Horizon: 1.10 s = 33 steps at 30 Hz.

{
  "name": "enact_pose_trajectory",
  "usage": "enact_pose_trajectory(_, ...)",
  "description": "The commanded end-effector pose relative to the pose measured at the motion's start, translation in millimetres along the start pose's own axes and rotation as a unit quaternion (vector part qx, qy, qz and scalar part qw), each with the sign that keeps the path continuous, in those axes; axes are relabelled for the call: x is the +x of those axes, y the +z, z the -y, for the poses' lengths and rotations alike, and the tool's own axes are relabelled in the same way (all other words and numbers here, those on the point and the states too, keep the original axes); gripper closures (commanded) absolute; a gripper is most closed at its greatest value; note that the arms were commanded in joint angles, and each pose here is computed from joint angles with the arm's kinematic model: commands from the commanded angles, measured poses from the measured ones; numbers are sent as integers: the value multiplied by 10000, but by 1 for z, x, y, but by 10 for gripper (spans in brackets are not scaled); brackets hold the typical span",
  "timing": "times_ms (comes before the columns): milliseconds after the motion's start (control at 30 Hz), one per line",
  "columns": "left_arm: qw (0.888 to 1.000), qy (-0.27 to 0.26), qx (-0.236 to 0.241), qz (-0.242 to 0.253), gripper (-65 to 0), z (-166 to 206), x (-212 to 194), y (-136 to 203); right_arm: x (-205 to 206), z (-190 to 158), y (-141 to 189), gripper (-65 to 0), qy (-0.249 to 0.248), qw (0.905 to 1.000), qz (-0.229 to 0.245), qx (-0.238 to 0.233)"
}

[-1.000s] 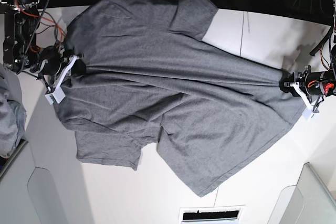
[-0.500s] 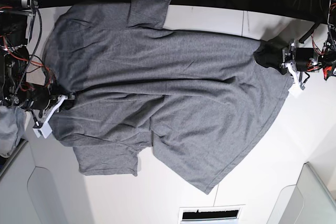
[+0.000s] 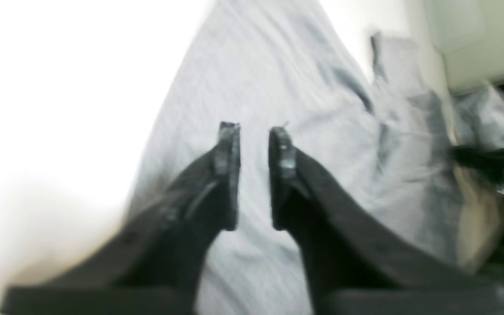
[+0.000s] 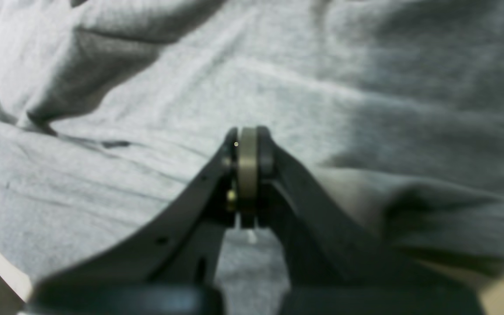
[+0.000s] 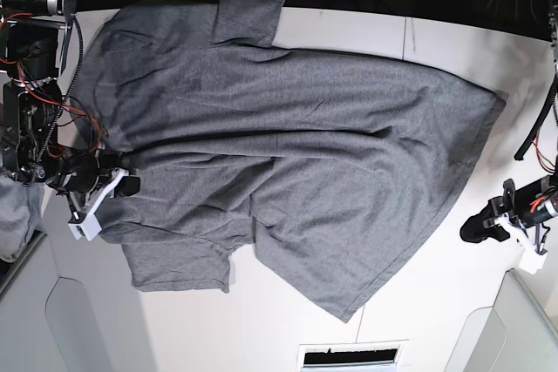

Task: Layout the t-shirt on the table in an organized manner, then fold the t-shirt properly
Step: 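Release and regrasp the shirt's hem corner with the left gripper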

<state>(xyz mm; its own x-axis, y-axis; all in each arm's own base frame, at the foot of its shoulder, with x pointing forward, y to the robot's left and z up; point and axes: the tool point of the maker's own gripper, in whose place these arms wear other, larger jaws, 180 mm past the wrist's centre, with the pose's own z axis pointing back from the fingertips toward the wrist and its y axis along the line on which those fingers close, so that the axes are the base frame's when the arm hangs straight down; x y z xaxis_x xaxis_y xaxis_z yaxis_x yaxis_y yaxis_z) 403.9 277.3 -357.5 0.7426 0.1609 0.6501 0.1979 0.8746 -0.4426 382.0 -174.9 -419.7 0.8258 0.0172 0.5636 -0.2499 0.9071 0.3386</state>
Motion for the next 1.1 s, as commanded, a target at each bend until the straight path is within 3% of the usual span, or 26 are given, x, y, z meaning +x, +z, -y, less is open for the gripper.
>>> enact_pose_trajectory(0, 9995, -260, -40, 197, -65, 9, 20, -4, 22, 3, 7, 0, 95, 9996, 269, -65)
enact_pose_trajectory(100, 9968, -802, -8, -63, -17, 27, 5, -35, 21, -2, 4, 0, 67, 9997, 247, -24)
enact_pose_trajectory(233, 9858, -1530, -173, -673, -8, 58, -35, -72, 16, -10, 3, 0, -83, 9996, 165, 200)
enact_pose_trajectory(433, 9684, -2165, 407, -1172, -8, 63, -69, -103, -6, -20, 1, 0, -268, 9985, -16, 478)
enact_pose_trajectory(567, 9531, -2475, 1150, -1307, -8, 37, -73, -101, -30, -23, 3, 0, -246, 9985, -142, 466)
enact_pose_trajectory(800, 9249, -2305, 2518, -1676, -8, -43, -89, -68, -65, -31, 10, 0, -169, 9983, -293, 468)
enact_pose_trajectory(900, 9154, -2214, 2783, -1886, -8, -67, -99, -51, -63, -34, 13, 0, -93, 9986, -223, 466)
enact_pose_trajectory(1067, 9117, -2162, 2907, -1937, -9, -78, -96, -40, -50, -39, 15, 0, -74, 9985, 5, 551)
